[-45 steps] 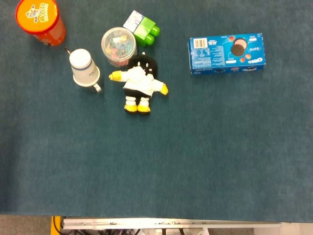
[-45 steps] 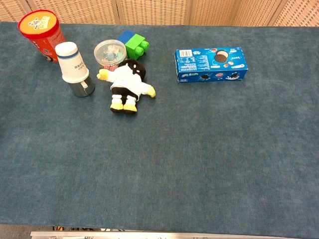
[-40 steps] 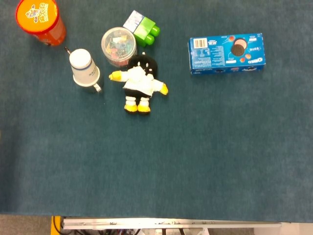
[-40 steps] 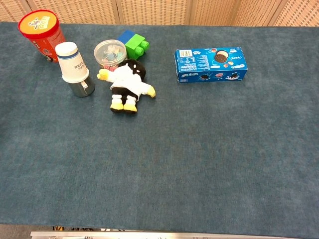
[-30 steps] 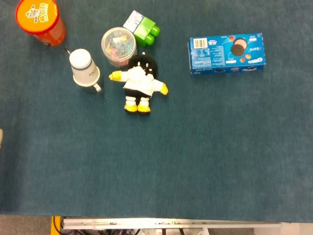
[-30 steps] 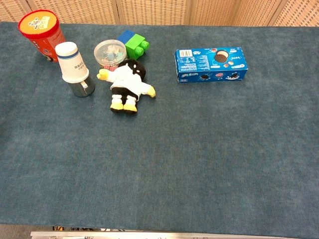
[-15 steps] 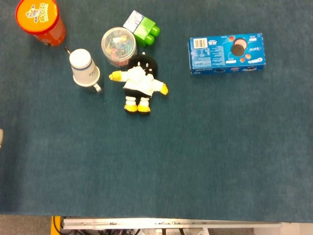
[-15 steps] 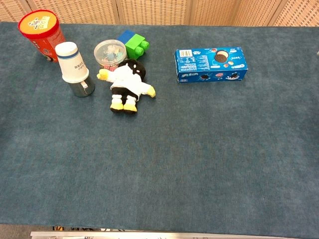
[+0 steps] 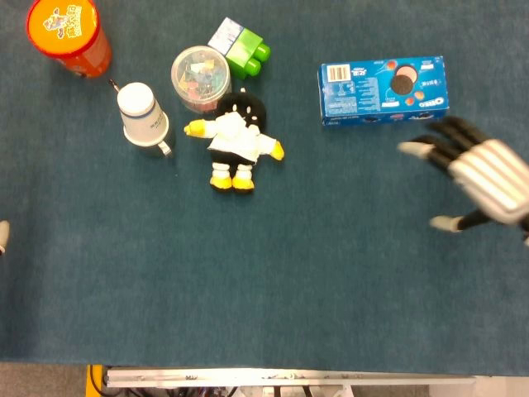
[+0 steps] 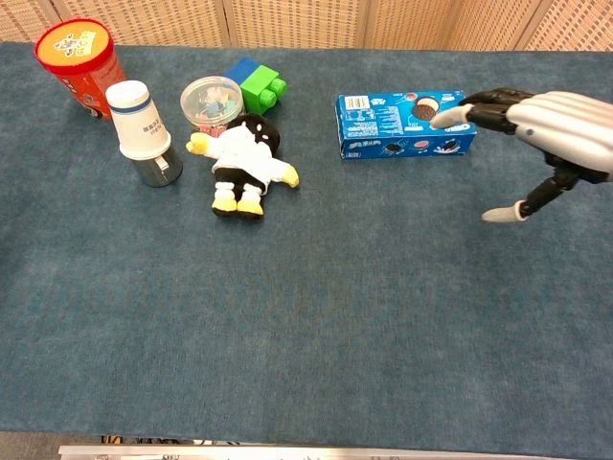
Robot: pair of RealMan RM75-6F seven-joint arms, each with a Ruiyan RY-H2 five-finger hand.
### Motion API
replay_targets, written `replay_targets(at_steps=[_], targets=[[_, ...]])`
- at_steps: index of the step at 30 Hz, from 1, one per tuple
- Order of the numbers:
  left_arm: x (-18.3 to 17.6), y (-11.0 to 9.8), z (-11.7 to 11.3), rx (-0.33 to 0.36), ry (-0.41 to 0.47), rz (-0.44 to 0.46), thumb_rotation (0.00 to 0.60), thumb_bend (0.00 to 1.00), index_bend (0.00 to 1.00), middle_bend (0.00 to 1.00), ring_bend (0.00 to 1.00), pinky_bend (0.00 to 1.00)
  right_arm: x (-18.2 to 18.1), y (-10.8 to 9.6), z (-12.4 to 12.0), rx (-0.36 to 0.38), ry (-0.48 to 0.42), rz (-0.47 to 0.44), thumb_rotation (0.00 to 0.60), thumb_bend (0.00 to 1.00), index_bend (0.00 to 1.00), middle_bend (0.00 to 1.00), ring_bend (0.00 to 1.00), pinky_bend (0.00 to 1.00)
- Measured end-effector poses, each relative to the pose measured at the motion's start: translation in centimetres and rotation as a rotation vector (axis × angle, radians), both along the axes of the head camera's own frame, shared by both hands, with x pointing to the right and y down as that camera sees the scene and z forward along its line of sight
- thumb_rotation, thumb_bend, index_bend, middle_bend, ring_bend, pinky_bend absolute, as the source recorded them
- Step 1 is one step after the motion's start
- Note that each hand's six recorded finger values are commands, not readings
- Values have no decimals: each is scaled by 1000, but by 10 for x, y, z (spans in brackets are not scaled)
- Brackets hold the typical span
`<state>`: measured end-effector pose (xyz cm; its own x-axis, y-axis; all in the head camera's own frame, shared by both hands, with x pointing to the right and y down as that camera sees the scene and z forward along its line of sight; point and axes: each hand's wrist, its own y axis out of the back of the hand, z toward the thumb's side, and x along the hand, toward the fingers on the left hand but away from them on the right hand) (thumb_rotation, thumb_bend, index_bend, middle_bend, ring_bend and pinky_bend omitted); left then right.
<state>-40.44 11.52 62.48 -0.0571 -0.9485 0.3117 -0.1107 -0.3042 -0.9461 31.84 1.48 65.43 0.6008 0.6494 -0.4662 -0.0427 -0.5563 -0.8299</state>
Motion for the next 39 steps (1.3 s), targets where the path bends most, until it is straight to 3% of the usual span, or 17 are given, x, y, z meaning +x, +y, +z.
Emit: replay_targets(at_steps=[5, 13, 16, 21, 39], targets=[[-4, 2, -1, -4, 3, -12, 600, 347, 85, 160, 145, 69, -45, -4, 13, -54, -50, -90, 474, 46, 0, 0, 0, 0], [-9, 5, -3, -2, 7, -28, 600, 341, 85, 159, 146, 69, -114, -12, 35, -104, -122, -198, 415, 7, 0, 0, 0, 0], [-10, 6, -2, -6, 13, -29, 594, 321, 85, 159, 146, 69, -133, -17, 42, -113, -138, -206, 409, 0, 0, 0, 0, 0], [-10, 5, -1, -14, 17, -28, 526, 297, 85, 158, 146, 69, -160, -22, 52, -118, -171, -209, 357, 0, 0, 0, 0, 0], [-21, 8, 2, -21, 8, -64, 532, 297, 85, 158, 146, 69, -221, -42, 93, -101, -148, -244, 332, 0, 0, 0, 0, 0]])
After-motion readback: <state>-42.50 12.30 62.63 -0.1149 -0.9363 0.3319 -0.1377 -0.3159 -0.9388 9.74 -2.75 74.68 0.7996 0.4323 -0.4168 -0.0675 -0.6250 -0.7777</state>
